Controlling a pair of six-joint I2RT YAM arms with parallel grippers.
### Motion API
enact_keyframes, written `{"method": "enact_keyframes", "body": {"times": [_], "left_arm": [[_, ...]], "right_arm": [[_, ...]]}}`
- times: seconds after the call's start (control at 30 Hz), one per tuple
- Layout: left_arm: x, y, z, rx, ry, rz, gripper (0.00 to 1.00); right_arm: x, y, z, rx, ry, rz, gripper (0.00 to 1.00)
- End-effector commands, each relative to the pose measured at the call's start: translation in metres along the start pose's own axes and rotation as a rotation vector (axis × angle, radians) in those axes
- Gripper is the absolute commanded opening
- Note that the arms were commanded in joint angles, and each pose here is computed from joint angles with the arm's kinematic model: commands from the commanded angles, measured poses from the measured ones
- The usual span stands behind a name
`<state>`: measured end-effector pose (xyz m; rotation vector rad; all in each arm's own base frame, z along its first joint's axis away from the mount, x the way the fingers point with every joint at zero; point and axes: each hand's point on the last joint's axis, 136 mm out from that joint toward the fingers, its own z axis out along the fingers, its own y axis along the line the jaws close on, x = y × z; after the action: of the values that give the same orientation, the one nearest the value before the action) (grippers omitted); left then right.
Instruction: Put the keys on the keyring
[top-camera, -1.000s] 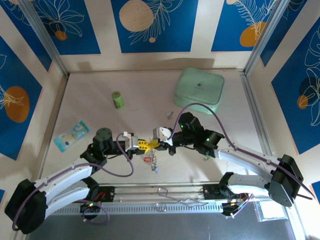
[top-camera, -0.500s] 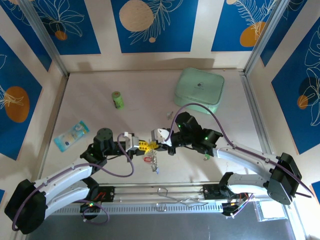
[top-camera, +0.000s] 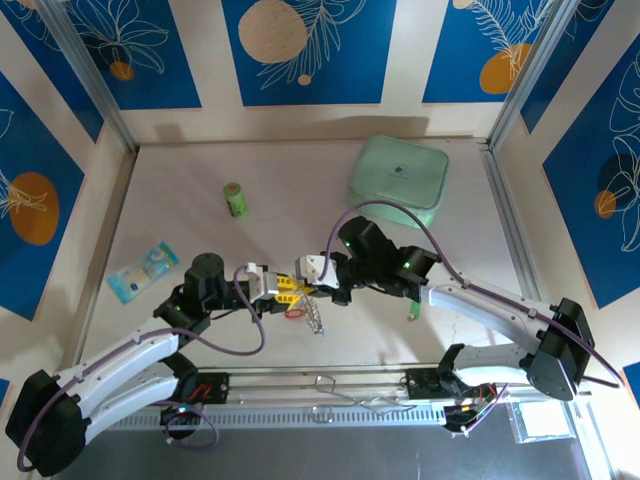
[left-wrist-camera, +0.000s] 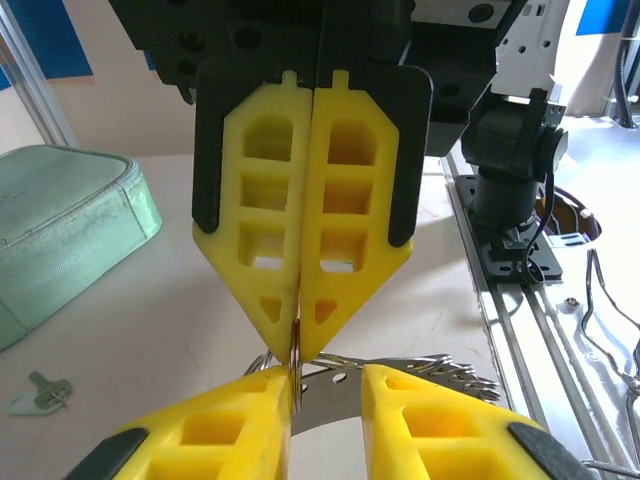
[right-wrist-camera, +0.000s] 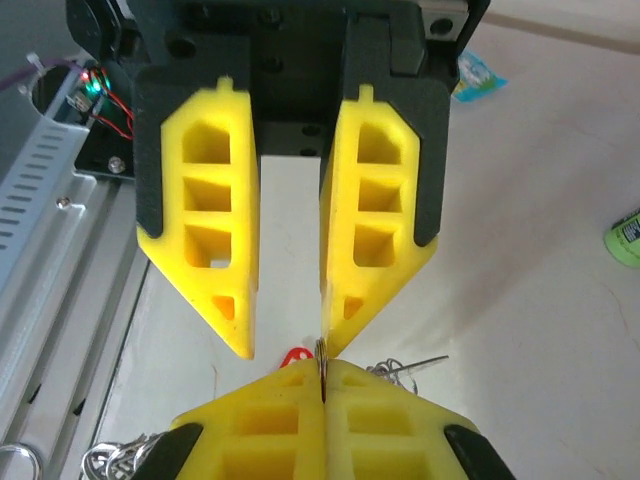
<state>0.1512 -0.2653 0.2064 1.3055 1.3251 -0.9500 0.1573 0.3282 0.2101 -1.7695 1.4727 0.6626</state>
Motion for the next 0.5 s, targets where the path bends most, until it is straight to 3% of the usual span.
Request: {"method": "enact_keyframes", "body": {"times": [0.0, 0.47], "left_arm": [[0.001, -0.004, 0.001, 0.02, 0.039, 0.014, 0.23], [0.003, 0.002, 0.007, 0.0, 0.058, 0.021, 0.15]], "right_arm": [[0.002, 0.0, -0.003, -0.002, 0.071, -0.038, 0.0], [-0.013, 0.009, 0.006, -0.05, 0.065, -0.047, 0.0]]}}
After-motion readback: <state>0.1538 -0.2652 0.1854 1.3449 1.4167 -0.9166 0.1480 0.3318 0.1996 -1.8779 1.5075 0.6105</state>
